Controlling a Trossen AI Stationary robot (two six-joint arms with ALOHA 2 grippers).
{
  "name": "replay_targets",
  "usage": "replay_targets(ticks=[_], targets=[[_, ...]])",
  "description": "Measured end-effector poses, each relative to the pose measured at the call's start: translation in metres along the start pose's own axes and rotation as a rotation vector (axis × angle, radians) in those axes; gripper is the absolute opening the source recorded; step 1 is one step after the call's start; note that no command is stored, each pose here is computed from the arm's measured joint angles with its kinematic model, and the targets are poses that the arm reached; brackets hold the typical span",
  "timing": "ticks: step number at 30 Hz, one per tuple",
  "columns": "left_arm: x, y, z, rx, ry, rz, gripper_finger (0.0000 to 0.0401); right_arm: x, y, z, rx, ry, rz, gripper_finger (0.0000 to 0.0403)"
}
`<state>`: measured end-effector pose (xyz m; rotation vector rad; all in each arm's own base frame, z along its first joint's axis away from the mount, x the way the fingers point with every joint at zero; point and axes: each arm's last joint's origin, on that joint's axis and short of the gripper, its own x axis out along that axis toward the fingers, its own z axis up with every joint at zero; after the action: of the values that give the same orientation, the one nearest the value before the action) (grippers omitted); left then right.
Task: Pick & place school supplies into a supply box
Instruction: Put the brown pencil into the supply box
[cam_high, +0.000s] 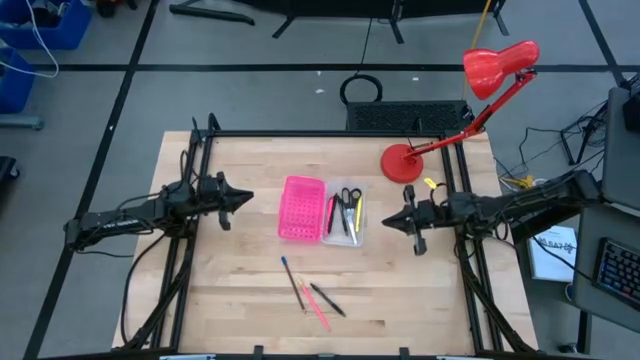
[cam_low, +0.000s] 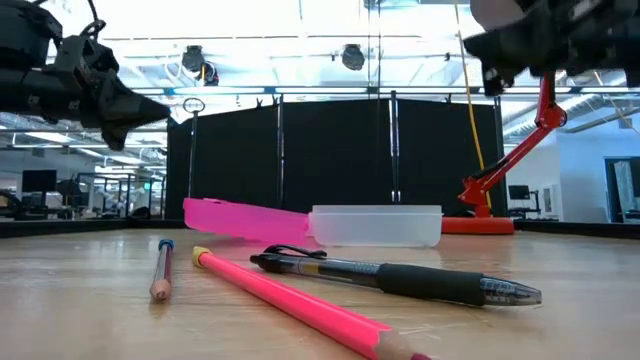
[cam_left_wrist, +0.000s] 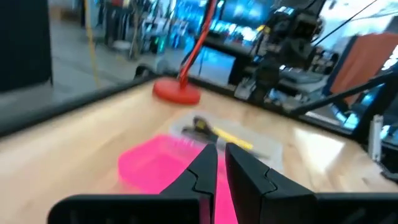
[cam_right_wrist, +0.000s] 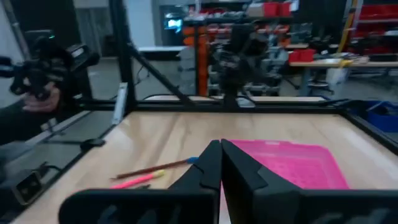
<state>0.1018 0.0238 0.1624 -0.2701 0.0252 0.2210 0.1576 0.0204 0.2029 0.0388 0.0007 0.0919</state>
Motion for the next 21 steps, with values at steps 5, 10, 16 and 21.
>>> replay_targets(ticks=[5, 10, 16, 21], targets=[[0.002, 0.002, -0.005, -0.033, 0.065, 0.054, 0.0042, -0.012, -0.011, -0.022, -0.037, 0.028, 0.012, 0.0], [0.005, 0.005, -0.01, -0.068, 0.11, 0.116, 0.0042, -0.019, -0.018, -0.031, -0.062, -0.034, 0.034, 0.0], [0.009, 0.007, -0.01, -0.15, 0.104, 0.195, 0.0042, -0.02, -0.023, -0.028, -0.097, -0.073, 0.035, 0.0], [0.012, -0.004, 0.033, -0.179, 0.032, 0.232, 0.0042, -0.023, -0.025, -0.022, -0.107, -0.125, 0.101, 0.0]])
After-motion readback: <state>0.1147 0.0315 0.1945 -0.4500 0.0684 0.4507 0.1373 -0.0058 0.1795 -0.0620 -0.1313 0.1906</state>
